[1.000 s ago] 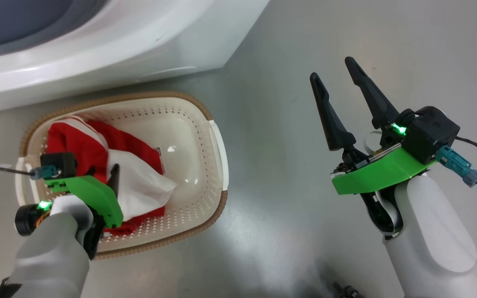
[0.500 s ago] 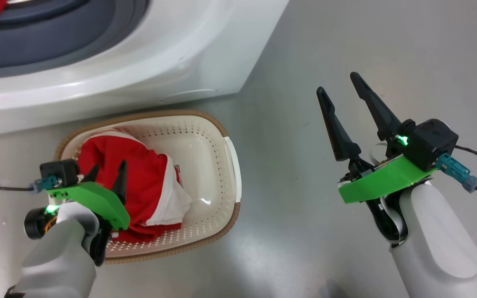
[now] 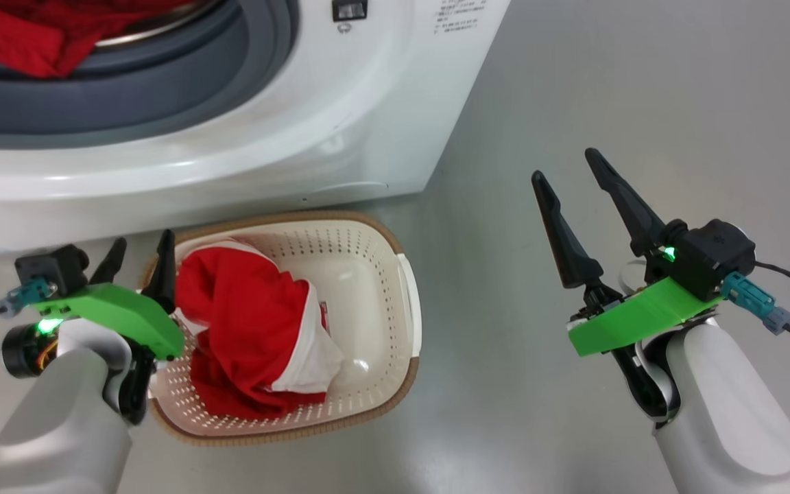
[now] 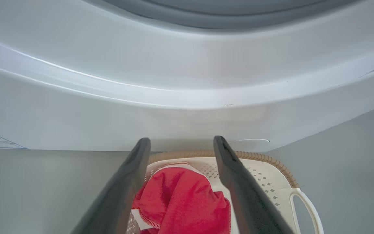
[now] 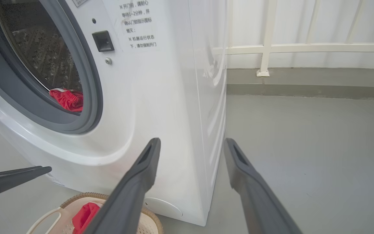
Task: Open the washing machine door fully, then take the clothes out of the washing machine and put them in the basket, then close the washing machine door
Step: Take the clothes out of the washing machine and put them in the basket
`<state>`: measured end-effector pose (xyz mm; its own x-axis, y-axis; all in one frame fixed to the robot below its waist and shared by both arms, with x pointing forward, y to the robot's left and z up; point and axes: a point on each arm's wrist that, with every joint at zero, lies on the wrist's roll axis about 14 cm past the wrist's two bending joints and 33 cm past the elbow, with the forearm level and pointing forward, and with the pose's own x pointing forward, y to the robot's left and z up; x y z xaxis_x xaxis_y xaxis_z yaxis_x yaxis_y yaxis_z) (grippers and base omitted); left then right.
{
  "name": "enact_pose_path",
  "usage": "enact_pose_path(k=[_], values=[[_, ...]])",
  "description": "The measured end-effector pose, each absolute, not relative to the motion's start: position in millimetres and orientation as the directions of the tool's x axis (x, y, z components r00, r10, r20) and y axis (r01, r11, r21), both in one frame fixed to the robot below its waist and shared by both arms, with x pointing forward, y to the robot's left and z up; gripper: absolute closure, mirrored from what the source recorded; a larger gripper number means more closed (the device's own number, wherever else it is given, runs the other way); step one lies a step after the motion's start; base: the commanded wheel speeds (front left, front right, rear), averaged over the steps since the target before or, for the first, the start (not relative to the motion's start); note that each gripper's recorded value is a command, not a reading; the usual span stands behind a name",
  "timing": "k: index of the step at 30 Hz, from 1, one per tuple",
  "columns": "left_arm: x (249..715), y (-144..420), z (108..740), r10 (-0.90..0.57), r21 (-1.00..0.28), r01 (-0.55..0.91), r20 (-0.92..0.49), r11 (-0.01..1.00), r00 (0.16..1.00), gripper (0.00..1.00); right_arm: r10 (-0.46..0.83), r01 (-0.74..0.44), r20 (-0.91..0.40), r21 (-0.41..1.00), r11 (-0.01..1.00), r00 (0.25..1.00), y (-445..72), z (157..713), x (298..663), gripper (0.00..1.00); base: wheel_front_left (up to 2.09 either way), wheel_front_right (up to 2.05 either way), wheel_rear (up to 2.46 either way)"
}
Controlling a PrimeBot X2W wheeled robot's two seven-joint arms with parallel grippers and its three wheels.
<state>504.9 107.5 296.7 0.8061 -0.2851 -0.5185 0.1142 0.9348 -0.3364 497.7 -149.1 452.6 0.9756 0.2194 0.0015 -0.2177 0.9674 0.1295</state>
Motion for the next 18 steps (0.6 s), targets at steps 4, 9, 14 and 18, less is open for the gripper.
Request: enact_pose_path(k=[4,9,14,18], values=[[507,116,319,-0.263,-0.304,0.128,-0.456,0.944,0.850,0.00,0.217,-0.217,0.017,0.125,0.968,0.976,-150,462,493,0.00,0.00,0.00,0.00],[505,128,347,-0.233,-0.269,0.135,-0.373,0.954,0.898,0.00,0.197,-0.200,0.033,0.119,0.973,0.980,-158,472,485,0.00,0.00,0.00,0.00],[503,138,379,-0.193,-0.264,0.118,-0.278,0.957,0.941,0.00,0.194,-0.198,0.042,0.120,0.973,0.980,-159,479,475,0.00,0.00,0.00,0.00],[495,146,400,-0.164,-0.246,0.108,-0.216,0.963,0.963,0.00,0.182,-0.187,0.054,0.119,0.975,0.982,-163,486,467,0.00,0.00,0.00,0.00]])
